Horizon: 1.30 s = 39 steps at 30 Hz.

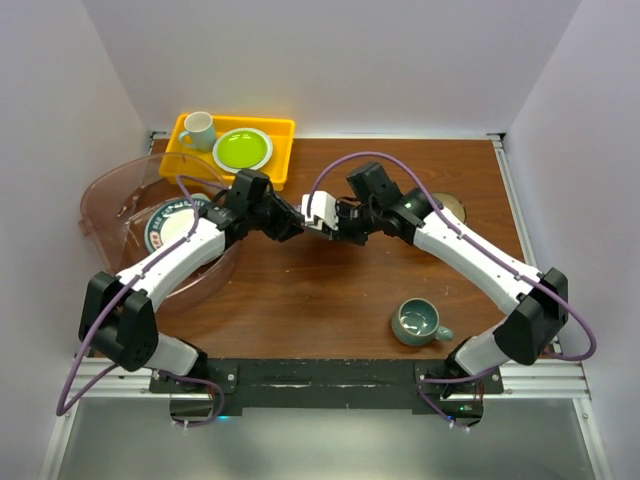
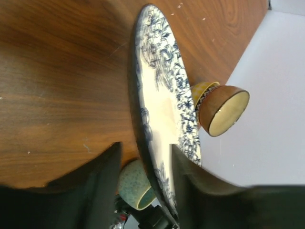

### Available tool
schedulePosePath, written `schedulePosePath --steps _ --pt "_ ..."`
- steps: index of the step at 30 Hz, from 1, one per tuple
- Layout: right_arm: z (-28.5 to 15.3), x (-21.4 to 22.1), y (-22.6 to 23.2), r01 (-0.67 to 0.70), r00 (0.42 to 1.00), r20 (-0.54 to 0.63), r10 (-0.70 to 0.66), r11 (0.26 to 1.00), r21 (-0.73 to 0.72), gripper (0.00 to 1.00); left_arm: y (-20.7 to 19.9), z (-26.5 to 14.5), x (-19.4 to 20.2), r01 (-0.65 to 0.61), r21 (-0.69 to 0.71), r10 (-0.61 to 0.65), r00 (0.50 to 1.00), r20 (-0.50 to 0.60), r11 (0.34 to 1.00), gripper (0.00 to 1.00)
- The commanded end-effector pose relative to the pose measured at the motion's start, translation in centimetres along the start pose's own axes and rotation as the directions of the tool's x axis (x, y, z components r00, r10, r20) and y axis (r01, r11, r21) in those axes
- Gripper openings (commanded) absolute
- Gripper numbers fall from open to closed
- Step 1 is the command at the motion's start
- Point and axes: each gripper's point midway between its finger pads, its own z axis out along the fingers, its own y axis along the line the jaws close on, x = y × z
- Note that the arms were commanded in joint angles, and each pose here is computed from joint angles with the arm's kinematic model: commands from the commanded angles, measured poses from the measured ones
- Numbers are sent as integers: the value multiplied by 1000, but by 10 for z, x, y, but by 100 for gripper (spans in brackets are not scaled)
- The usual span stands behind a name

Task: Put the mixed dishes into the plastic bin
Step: Pick up the plate at the center of the board.

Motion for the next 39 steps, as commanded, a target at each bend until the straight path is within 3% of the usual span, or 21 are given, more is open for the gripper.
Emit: schedulePosePath --steps 1,2,3,11,15,28,32,39 --pt "-33 -51 -28 73 984 153 -95 987 141 0 -36 -14 1 -40 132 40 999 2 991 18" --pt "-33 -50 -27 76 984 151 -97 988 136 0 -37 -14 1 -43 139 43 999 3 989 3" --pt "-33 -50 -24 78 983 154 -97 989 125 0 -41 -17 0 -51 157 50 999 9 986 0" --pt "-31 -43 8 94 978 185 -92 996 -2 3 -70 -47 -7 -134 300 111 990 92 945 0" --pt "-32 -43 20 100 975 202 -88 994 -49 15 -79 -66 -12 -159 370 119 985 127 915 0" --pt "-54 -61 38 79 957 288 -30 984 -161 70 -89 -110 -36 -223 499 116 965 236 837 0" --pt "-63 -64 35 66 952 307 -9 982 -175 79 -87 -120 -43 -249 507 128 957 262 825 0" --pt "-79 -62 30 41 941 337 29 980 -197 87 -84 -131 -55 -301 503 153 937 313 811 0"
